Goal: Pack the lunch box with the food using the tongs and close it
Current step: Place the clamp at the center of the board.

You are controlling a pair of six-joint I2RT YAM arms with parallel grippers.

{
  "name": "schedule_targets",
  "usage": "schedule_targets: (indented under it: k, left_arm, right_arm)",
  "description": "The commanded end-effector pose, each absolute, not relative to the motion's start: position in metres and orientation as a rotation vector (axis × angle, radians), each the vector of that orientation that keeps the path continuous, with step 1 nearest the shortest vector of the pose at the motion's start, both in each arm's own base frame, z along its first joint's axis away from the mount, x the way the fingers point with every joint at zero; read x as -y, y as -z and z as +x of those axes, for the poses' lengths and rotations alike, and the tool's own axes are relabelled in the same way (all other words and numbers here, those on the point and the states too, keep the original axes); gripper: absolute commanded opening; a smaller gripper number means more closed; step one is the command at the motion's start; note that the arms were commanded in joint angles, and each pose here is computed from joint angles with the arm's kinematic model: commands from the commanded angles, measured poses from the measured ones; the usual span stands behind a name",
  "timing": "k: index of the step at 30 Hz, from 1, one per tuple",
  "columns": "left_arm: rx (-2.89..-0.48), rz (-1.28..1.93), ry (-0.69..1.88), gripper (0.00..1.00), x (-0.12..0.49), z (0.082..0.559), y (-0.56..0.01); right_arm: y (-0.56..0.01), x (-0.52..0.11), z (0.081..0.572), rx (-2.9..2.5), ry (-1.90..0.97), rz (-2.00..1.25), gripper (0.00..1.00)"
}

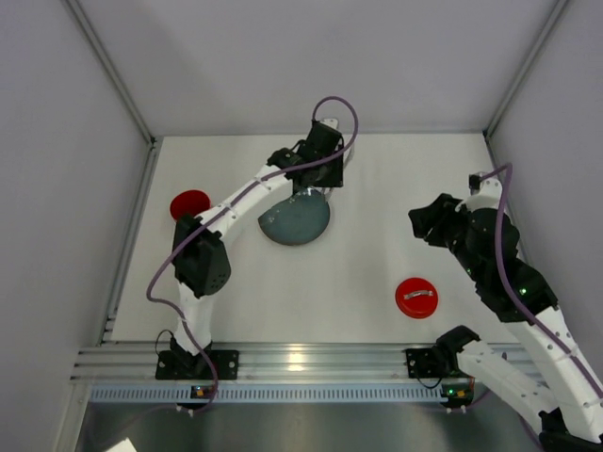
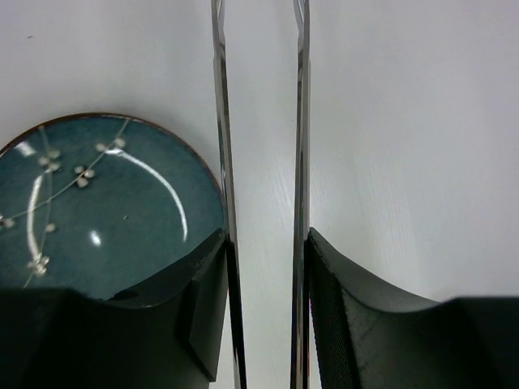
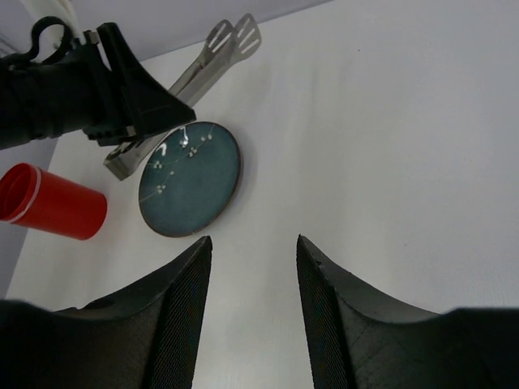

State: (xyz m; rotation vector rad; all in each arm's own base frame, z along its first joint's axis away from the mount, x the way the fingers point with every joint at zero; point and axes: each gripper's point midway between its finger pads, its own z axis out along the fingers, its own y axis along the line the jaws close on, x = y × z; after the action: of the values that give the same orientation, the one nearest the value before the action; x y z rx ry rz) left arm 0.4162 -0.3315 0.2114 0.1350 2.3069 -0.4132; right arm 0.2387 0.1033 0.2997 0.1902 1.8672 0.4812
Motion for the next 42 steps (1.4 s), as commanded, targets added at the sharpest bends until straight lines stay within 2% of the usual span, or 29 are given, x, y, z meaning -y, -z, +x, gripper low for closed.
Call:
schedule_targets:
  k: [1, 14, 25, 31, 35, 42]
  left_arm:
    - [-2.211, 0.193, 0.566, 0.46, 0.382, 0.441, -0.222]
    - [-2.28, 0.296, 0.639, 0.48, 0.442, 0.452, -0.126]
    - [-2.343, 0.368, 0.556, 0.64, 0.453, 0.439, -0.064]
    - [-2.283, 0.378, 0.512, 0.77, 0.453, 0.446, -0.079]
    - [-2.244, 0.375, 0.467, 0.79, 0.447, 0.452, -0.093]
    - [-2.1, 0.391, 0.453, 0.79, 0.437, 0.443, -0.168]
  right_arm:
    - [-0.304, -0.09, 0.232, -1.888, -0.403, 0.2, 0.46]
    - [-0.308, -0.081, 0.243, -1.887, -0.307, 0.209, 0.48]
    - [-0.29, -0.091, 0.245, -1.925, -0.333, 0.168, 0.49]
    - [-0.286, -0.097, 0.245, -1.943, -0.357, 0.14, 0.5]
    - [-0.289, -0.102, 0.243, -1.946, -0.382, 0.119, 0.52]
    - [-0.309, -0.095, 0.235, -1.909, -0.38, 0.115, 0.53]
